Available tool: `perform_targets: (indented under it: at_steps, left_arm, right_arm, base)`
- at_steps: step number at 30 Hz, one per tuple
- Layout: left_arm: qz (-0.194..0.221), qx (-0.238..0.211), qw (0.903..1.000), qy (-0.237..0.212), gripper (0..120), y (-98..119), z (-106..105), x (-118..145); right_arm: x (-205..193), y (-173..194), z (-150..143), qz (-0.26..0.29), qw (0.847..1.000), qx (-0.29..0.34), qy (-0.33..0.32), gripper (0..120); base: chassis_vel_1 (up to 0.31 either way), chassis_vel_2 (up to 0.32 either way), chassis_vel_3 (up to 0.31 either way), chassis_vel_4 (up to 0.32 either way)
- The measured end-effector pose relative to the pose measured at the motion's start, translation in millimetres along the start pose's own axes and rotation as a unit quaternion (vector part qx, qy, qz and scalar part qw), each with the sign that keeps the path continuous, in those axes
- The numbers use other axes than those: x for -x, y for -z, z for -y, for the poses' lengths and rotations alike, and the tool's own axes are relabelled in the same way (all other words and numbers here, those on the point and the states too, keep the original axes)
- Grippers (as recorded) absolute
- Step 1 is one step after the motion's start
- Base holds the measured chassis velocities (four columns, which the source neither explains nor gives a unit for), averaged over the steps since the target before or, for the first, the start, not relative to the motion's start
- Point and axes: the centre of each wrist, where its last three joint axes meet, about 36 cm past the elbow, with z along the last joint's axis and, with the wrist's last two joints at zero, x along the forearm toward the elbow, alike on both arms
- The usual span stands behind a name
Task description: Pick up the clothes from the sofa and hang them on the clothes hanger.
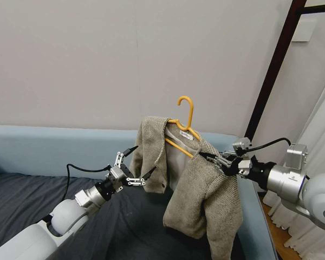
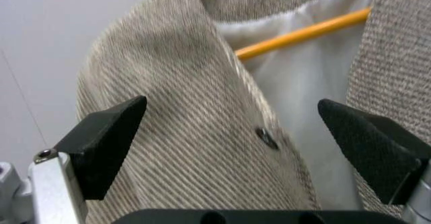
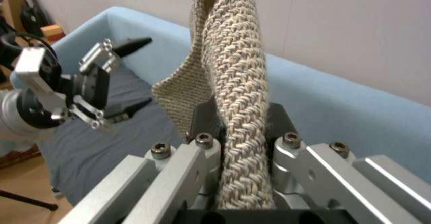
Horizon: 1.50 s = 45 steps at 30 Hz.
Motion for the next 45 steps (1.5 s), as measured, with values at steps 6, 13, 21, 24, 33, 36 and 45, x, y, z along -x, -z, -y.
perform_targets:
  at_steps: [6, 13, 21, 24, 33, 36, 45]
  left_arm:
    - [-0.023, -0.056, 0.9977, 0.03, 100, -5, 27, 8]
    - [-0.03, -0.082, 0.9951, 0.048, 95, -8, 44, 26]
    - [-0.046, -0.089, 0.9936, 0.051, 68, -14, 53, 29]
    - [-0.051, -0.092, 0.9931, 0.052, 57, -16, 56, 31]
    - [-0.055, -0.099, 0.9921, 0.052, 22, -21, 64, 39]
    - [-0.053, -0.1, 0.9922, 0.051, 12, -18, 65, 39]
    - [-0.045, -0.095, 0.9936, 0.043, 0, -11, 68, 39]
  right_arm:
    - [3, 5, -7, -0.003, 1.0, 0.014, -0.016, 8]
    - [3, 6, -12, -0.006, 0.999, 0.029, -0.016, 8]
    - [2, 6, -14, -0.008, 0.999, 0.033, -0.016, 8]
    - [3, 5, -14, -0.009, 0.999, 0.035, -0.016, 8]
    - [3, 4, -16, -0.01, 0.999, 0.039, -0.016, 8]
    - [4, 3, -16, -0.011, 0.999, 0.04, -0.017, 8]
    - [6, 2, -16, -0.016, 0.998, 0.049, -0.023, 8]
  base:
    - [0.0, 0.0, 0.0, 0.0]
    - [0.0, 0.0, 0.0, 0.0]
    - [0.0, 0.0, 0.0, 0.0]
    - [0.0, 0.0, 0.0, 0.0]
    - [0.0, 0.0, 0.0, 0.0]
    - [0.0, 0.0, 0.0, 0.0]
    - [0.0, 0.0, 0.0, 0.0]
